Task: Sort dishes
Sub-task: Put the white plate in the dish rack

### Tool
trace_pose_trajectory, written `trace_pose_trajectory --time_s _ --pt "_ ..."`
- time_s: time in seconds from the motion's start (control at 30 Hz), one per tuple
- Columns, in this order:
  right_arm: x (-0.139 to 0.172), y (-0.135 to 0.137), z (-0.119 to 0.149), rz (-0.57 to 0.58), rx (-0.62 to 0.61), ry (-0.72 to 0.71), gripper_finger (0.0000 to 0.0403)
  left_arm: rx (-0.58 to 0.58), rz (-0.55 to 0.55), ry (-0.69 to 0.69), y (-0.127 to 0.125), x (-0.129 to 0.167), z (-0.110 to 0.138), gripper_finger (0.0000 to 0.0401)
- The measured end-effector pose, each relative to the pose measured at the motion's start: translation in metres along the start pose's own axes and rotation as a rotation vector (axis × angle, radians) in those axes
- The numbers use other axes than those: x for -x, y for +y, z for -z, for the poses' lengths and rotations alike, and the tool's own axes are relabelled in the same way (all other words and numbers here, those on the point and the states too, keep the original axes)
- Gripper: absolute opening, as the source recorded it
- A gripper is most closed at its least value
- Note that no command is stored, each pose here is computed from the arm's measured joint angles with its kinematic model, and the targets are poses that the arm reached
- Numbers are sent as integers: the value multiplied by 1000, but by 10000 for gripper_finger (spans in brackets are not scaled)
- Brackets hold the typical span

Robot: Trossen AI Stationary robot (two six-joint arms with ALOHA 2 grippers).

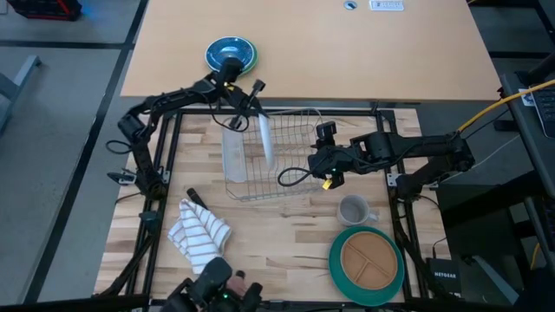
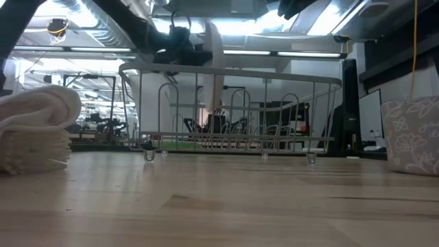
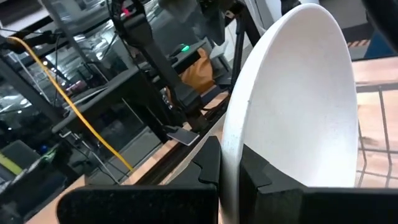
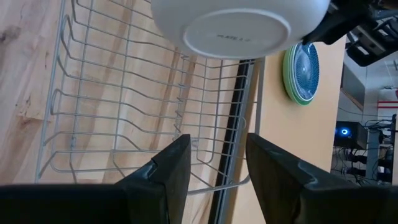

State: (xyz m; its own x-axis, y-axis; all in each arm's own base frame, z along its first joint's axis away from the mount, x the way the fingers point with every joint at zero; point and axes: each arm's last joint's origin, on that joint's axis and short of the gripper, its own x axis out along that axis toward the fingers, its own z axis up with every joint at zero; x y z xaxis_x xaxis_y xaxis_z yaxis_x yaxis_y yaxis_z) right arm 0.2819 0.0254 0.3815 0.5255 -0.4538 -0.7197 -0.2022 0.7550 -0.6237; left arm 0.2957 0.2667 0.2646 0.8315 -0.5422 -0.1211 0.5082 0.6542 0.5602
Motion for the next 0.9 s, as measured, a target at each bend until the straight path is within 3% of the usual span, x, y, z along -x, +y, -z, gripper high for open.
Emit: trace_pose_trajectory --time_s 0.4,0.67,0.9 --pt "0 0 0 -3 0 -1 159 -117 3 103 -4 -21 -1 2" --pt "0 0 0 -4 0 -1 159 -119 40 231 -15 -24 5 2" --pt "0 0 0 -4 0 -2 159 -117 55 257 -18 -24 6 3"
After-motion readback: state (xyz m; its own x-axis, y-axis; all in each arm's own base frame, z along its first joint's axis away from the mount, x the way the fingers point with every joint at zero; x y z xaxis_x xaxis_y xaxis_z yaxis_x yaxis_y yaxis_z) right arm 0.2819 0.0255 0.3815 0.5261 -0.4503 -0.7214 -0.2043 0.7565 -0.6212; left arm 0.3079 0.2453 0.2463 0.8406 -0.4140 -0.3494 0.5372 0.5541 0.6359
